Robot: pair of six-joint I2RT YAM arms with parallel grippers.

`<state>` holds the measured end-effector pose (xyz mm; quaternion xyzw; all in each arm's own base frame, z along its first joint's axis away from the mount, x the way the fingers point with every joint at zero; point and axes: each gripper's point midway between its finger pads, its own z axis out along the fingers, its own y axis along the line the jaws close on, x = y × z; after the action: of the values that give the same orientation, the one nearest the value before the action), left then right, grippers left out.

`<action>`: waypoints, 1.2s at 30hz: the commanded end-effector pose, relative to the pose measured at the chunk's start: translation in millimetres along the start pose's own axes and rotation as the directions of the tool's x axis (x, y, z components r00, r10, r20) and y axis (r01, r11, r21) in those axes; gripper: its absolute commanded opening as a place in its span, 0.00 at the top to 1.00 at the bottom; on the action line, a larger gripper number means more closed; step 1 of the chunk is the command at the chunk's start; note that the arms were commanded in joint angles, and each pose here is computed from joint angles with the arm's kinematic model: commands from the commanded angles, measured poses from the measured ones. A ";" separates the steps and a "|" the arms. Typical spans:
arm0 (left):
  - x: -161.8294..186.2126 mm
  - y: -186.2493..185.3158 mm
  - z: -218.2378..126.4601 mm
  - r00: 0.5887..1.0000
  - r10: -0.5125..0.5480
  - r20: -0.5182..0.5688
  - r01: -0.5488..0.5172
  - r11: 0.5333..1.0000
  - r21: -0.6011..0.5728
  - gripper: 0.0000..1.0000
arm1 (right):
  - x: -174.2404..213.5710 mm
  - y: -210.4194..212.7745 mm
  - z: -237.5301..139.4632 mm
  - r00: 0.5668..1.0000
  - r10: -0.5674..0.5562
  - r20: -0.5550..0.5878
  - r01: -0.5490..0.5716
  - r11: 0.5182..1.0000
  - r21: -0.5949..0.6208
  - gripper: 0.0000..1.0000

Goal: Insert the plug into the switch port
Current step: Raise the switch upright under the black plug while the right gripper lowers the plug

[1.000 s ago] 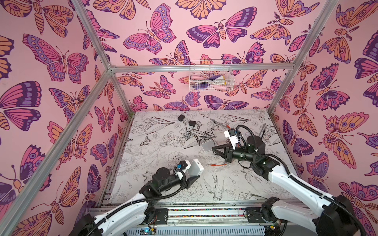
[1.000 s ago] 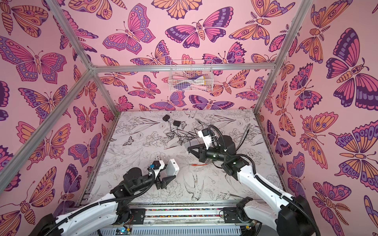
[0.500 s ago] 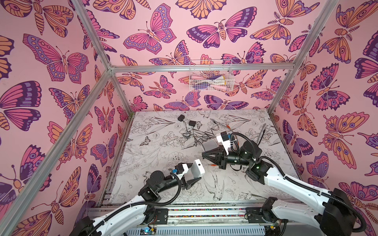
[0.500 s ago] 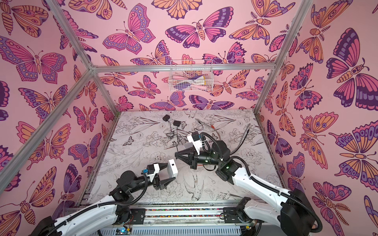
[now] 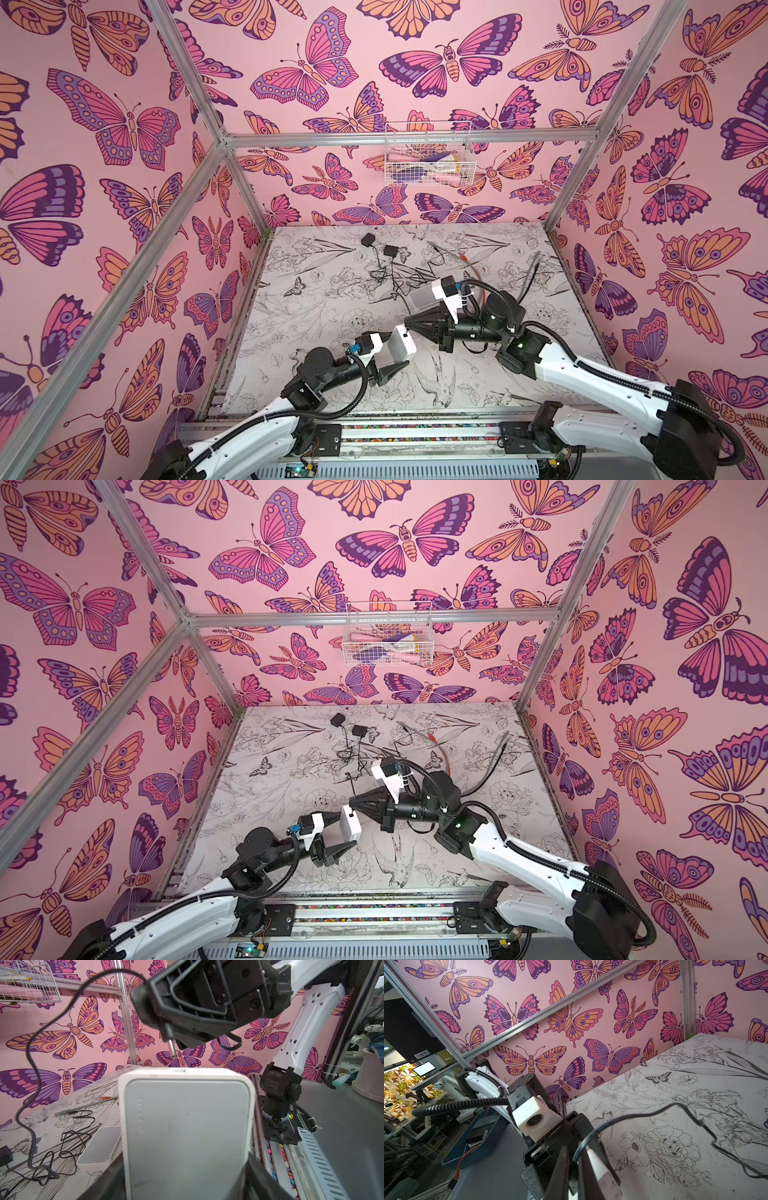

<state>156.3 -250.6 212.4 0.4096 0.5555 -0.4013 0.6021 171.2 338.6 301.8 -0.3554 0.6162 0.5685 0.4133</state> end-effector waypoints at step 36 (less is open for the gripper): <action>-15.3 5.8 -0.8 0.999 -0.013 0.038 0.015 0.999 -0.040 1.00 | 34.7 -11.1 3.5 0.997 -0.046 -0.060 0.052 0.993 0.109 1.00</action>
<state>159.8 -248.5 201.2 0.4022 0.5812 -0.3937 0.5878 170.9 343.0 279.1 -0.3556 0.6364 0.5321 0.4306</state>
